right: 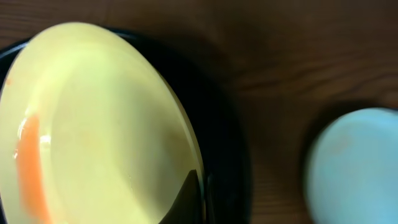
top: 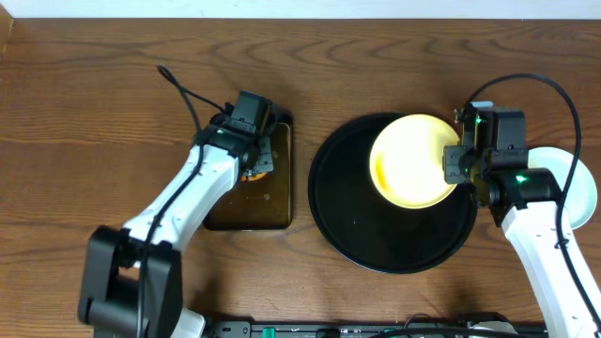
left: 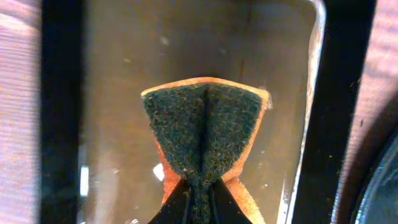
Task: Clean dirty plates on tray and stack at the side
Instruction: 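Lift the yellow plate with the right gripper and carry it right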
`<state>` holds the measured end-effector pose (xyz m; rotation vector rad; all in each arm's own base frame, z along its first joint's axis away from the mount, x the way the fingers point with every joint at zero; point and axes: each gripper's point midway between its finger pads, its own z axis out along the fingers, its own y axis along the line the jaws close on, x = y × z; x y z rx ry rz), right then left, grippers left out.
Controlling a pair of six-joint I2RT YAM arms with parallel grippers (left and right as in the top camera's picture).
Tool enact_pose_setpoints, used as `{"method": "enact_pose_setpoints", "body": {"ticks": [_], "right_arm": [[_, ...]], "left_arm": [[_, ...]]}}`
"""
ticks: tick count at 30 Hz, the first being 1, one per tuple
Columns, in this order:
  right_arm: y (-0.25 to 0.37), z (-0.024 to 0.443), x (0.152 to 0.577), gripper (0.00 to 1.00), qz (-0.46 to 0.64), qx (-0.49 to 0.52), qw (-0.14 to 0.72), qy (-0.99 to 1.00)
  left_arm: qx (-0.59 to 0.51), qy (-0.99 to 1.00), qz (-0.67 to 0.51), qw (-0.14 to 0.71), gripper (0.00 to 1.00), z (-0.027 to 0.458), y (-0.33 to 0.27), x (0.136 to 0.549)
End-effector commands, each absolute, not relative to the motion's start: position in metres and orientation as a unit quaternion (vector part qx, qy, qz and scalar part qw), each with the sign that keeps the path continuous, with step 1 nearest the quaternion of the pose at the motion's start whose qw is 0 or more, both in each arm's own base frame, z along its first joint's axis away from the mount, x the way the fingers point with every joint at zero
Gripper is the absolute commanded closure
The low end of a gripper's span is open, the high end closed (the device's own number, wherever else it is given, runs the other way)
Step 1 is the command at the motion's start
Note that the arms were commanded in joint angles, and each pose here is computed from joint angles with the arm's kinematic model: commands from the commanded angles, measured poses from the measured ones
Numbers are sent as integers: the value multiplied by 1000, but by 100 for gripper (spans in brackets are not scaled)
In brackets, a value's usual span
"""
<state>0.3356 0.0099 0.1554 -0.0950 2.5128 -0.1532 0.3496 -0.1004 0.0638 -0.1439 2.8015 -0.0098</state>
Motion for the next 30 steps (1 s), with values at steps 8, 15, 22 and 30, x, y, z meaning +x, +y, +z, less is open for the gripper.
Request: {"method": "enact_pose_setpoints", "body": {"ticks": [8,15,22,30], "right_arm": [[2,193,336,99,-214,-91,328,916],[10,202,335,99,-264,-122,332,897],[15,207,333,99,-285,-138,335,887],[27,216,333,99,-314,-166,345,869]], "left_arm": [[19,994,-2,107,86,19,-107,343],[19,994,-2,110,49,23,-107,343],[17,988,-16,153,42,58,-108,347],[15,981,-30,193,34,92,-108,347]]}}
